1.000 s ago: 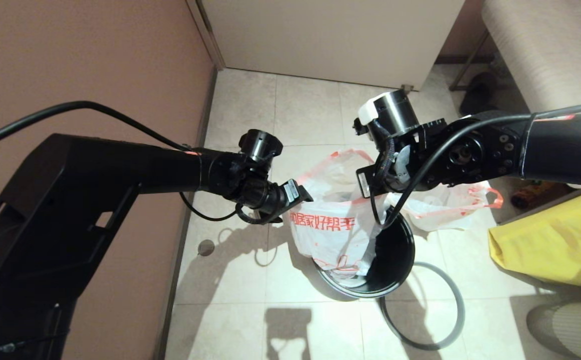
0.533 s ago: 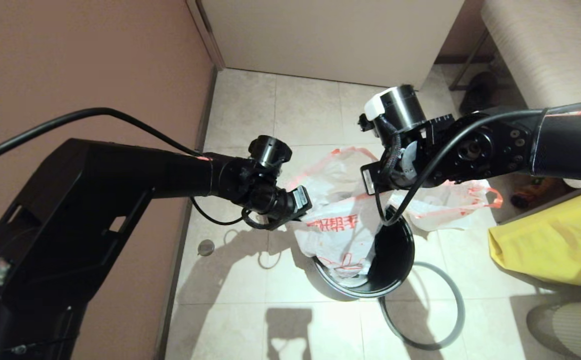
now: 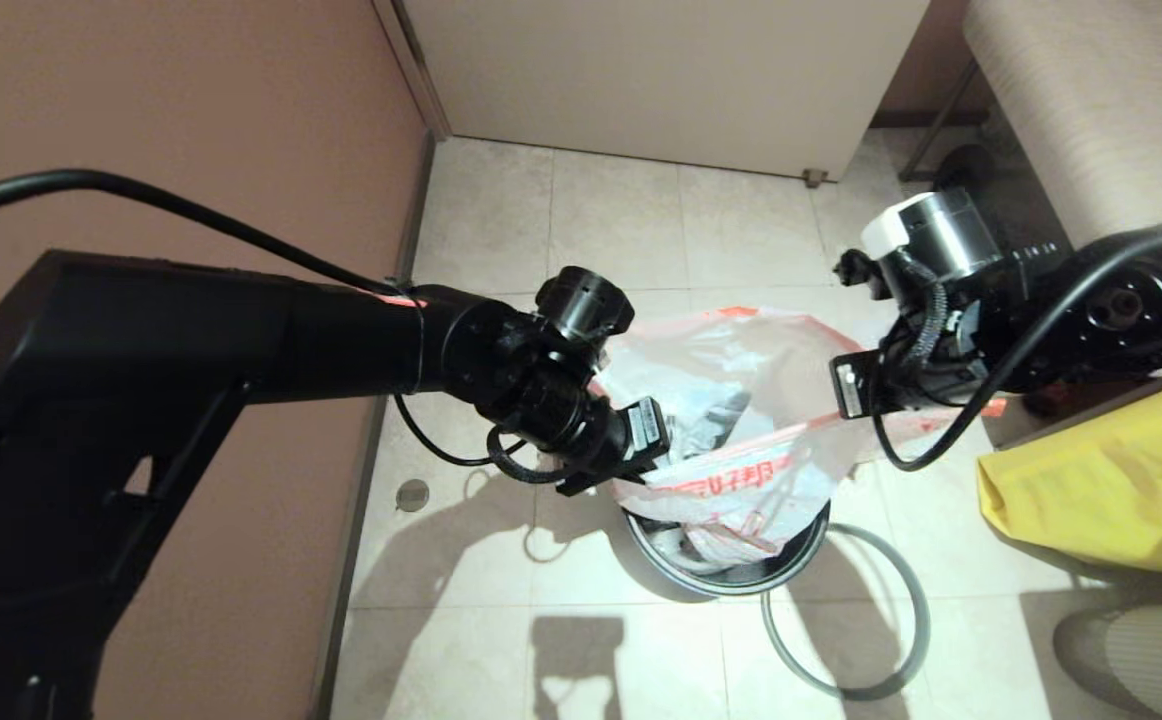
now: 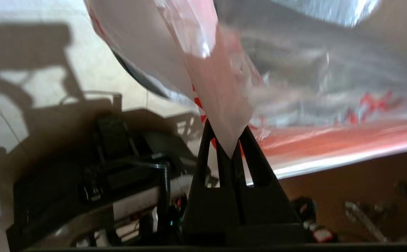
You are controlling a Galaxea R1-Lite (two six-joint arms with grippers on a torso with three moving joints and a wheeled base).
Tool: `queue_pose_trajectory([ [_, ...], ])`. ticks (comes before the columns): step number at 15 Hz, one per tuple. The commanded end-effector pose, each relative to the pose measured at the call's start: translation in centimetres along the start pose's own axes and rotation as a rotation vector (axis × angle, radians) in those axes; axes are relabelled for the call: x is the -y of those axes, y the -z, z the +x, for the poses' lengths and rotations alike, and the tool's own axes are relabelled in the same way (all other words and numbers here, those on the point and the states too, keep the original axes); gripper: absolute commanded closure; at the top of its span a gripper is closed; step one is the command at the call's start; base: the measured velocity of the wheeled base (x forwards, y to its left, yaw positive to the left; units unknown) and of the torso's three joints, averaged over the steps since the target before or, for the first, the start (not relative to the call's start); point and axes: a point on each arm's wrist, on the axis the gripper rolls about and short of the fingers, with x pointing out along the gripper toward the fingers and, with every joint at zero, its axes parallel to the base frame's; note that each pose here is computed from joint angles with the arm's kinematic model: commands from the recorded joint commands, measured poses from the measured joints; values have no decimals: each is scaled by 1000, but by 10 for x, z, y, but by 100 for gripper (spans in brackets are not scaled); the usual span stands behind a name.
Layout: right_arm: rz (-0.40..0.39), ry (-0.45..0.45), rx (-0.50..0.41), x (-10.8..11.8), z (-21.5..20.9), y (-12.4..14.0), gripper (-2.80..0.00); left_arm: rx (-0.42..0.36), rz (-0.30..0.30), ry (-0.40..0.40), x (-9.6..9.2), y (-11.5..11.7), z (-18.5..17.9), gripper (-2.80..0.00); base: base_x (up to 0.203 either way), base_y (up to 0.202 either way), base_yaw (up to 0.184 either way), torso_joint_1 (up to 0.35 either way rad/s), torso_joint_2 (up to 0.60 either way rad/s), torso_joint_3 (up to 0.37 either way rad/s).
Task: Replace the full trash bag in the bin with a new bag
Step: Put the new garbage bag on the trash can
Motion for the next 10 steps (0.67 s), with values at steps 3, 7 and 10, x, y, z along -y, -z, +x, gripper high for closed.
queue_pose_trajectory([
  [3, 69, -10, -131, 34, 16, 27, 0, -69, 5, -90, -6, 20, 21, 0, 0, 0, 0, 0, 0, 0],
  [7, 173, -93, -304, 52, 53, 55, 0, -10, 33, -128, -11, 37, 22, 0, 0, 0, 0, 0, 0, 0],
  [10, 182, -120, -383, 53, 70, 73, 0, -12, 96, -141, -15, 59, 35, 0, 0, 0, 0, 0, 0, 0],
])
